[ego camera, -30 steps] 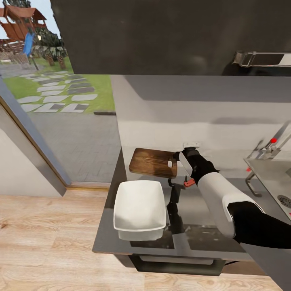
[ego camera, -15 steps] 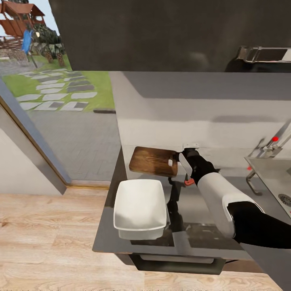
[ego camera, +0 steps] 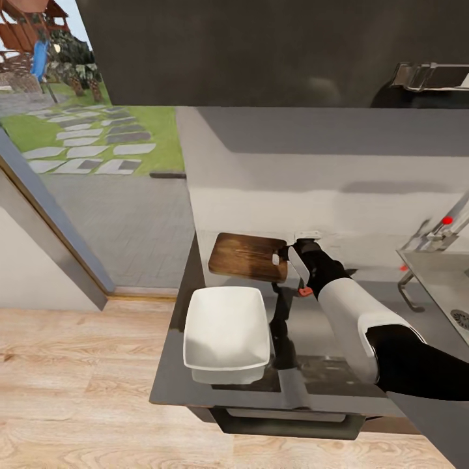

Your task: In the kitchen, take the Vidalia onion out of the sink, dice it on the chopping board with the paring knife, put the diced onion into the bowl on the countertop, then place both the paring knife and the chopping board into the sink.

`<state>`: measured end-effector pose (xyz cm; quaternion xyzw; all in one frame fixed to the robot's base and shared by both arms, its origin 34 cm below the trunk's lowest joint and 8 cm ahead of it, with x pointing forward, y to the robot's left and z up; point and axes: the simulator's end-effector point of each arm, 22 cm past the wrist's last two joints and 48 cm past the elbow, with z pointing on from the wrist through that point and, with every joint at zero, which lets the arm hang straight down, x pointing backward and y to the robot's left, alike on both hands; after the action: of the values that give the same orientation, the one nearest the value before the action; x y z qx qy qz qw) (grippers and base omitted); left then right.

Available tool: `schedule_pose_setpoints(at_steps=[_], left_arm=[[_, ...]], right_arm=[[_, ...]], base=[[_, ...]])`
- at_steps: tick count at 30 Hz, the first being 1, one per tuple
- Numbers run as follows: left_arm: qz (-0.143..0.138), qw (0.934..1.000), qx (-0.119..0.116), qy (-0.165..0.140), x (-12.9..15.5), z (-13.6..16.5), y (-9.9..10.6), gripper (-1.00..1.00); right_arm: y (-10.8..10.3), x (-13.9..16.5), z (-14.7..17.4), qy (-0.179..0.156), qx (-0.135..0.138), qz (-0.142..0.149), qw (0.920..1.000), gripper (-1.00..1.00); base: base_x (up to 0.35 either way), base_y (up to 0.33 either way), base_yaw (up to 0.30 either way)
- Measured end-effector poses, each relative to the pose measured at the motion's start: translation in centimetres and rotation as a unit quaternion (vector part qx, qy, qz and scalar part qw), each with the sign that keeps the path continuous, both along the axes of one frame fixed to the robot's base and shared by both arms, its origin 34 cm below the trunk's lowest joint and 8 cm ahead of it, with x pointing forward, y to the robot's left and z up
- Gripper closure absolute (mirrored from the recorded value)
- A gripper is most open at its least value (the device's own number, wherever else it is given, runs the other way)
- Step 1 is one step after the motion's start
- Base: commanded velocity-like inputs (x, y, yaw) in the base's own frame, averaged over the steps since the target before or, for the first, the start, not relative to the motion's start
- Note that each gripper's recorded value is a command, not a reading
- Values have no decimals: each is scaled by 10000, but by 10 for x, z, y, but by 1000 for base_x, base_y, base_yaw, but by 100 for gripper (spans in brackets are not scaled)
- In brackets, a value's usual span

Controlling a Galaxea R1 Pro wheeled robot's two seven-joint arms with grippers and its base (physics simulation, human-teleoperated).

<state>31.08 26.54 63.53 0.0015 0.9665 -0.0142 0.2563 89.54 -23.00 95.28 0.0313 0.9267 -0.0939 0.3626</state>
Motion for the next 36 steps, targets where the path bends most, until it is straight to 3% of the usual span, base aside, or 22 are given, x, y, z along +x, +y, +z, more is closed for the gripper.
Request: schedule_pose_setpoints(at_steps=[36], left_arm=[[0,10000,2,90,-7,-4,0,-100]], right_arm=[[1,-1,-13,87,4,6,10000,-100]], base=[[4,18,0]])
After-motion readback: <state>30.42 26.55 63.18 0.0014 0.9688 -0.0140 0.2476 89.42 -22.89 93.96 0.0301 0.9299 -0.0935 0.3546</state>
